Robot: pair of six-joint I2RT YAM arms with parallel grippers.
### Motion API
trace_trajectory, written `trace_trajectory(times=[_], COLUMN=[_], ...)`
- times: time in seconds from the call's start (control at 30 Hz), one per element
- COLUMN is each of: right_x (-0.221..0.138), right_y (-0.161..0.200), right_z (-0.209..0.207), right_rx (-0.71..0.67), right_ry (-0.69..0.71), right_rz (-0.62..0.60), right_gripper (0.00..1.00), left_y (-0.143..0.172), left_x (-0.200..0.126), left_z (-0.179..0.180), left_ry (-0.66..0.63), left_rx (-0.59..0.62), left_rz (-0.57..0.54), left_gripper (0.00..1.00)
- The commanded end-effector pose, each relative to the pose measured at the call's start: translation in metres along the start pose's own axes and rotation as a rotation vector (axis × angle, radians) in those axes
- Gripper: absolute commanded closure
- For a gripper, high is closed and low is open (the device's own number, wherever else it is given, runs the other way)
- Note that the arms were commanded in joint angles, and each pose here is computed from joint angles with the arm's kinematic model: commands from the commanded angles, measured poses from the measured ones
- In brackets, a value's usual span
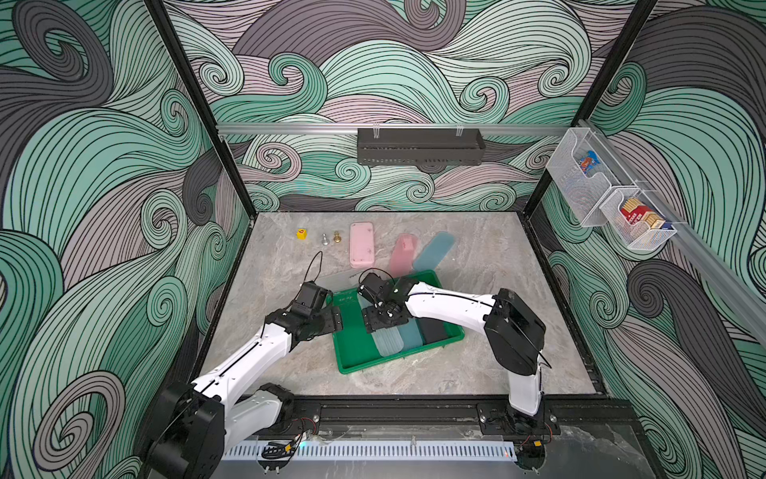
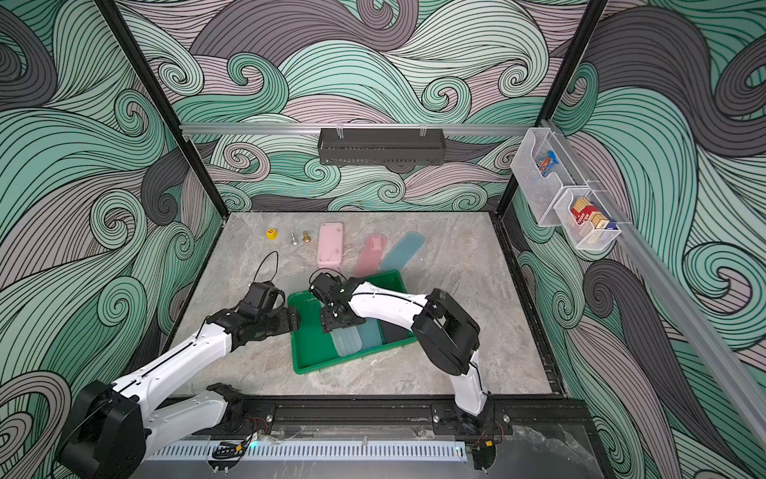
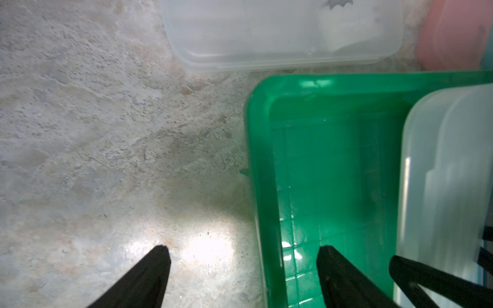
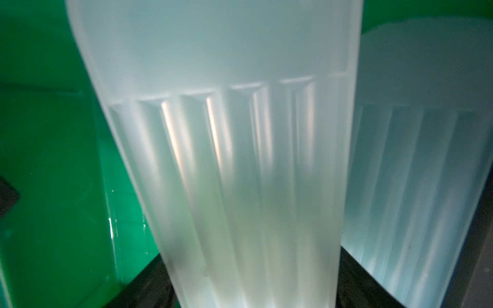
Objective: Put the pencil case into the storage box
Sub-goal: Place the pencil case at the storage box.
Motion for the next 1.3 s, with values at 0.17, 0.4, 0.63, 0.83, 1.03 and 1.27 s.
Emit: trace_trajectory(times=[0.17, 0.4, 0.63, 0.83, 1.03, 1.27], right_x=[-0.001, -0.024, -0.039, -0.05, -0.053, -0.025], right_y=[0.017, 0.015, 0.016, 0.0, -0.052, -0.115], right_z=[-0.004, -0.001, -0.012, -0.069, -0.174, -0.251], right_rx=[0.005, -0.033, -0.068, -0.005, 0.115, 0.17], right_ry=[0.042, 0.026, 0.057, 0.11, 0.173, 0.232], right_rz=[0.02, -0.033, -0.08, -0.105, -0.127, -0.105], right_gripper=[0.15, 0.03, 0.07, 0.07, 0.02, 0.01], left_y=[0.003, 0.003, 0.003, 0.002, 0.002, 0.003], left_x=[-0.002, -0.002, -0.002, -0.005, -0.003, 0.0], left_z=[0.006, 0.008, 0.009, 0.01, 0.01, 0.01], left_ry=[-0.016, -0.024, -0.028, -0.03, -0.034, -0.043], left_rx=[0.006, 0.008, 0.008, 0.009, 0.016, 0.016], left_rz=[0.005, 0.001, 0.002, -0.002, 0.0, 0.006], left_gripper=[0.1, 0.1, 0.1, 0.1, 0.1, 0.1])
Point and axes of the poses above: each gripper's point midway between its finger pads, its own x axis out along the fingers, its own z axis along the line the jaws close on, y = z × x, the point moved 2 cm from there along -x, back along the fingers, and after that the axes turned 13 degrees about -x, right-handed, at the moved point
